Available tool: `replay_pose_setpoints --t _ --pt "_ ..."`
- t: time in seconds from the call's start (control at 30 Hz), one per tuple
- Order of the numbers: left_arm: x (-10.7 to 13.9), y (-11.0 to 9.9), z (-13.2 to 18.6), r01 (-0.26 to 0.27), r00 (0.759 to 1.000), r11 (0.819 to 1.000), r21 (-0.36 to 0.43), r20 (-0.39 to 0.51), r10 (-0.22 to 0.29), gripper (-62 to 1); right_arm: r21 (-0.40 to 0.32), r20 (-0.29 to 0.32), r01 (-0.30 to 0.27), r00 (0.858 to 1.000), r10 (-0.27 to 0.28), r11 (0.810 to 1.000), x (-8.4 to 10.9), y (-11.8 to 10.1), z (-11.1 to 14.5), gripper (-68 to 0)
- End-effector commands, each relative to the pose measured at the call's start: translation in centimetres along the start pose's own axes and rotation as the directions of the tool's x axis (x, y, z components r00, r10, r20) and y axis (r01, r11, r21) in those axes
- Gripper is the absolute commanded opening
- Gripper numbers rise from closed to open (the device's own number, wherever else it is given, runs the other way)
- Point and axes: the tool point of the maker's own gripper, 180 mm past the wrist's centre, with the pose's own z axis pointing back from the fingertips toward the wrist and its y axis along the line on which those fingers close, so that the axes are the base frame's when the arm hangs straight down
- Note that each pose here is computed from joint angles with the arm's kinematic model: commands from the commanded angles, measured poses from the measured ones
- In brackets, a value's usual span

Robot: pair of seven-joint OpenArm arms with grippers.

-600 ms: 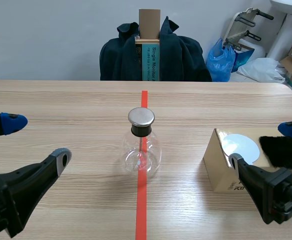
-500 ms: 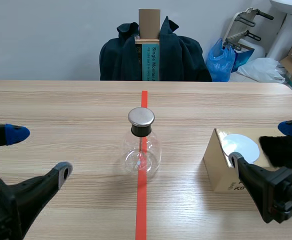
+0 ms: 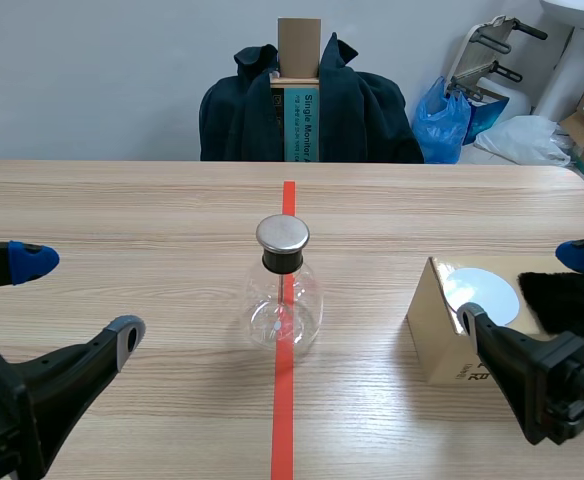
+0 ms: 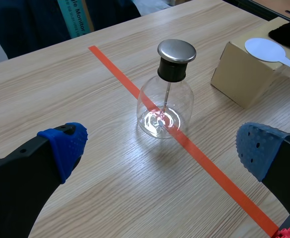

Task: Do the electroscope experiment.
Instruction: 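Pick up the white charging plate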

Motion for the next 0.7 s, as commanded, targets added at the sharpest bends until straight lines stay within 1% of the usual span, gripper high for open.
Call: replay_pose_setpoints --t 0.0,0.37,0.67 --pt "1.0 -0.3 -0.1 0.001 0.999 1.0 -0.009 0.032 -0.001 1.4 0.001 0.041 -0.014 0.999 0.014 1.0 1.3 -0.2 -0.2 -0.4" --pt "0.9 -0.3 -0.1 0.002 1.0 1.0 -0.008 0.028 -0.002 1.4 -0.001 0.041 -0.017 0.999 0.017 1.0 1.3 -0.3 -0.2 -0.4" --pt "0.9 -0.3 -0.1 0.002 1.0 1.0 -0.011 0.026 -0.002 1.4 -0.041 0.067 -0.042 0.997 0.044 0.998 2.1 -1.7 0.2 -0.4"
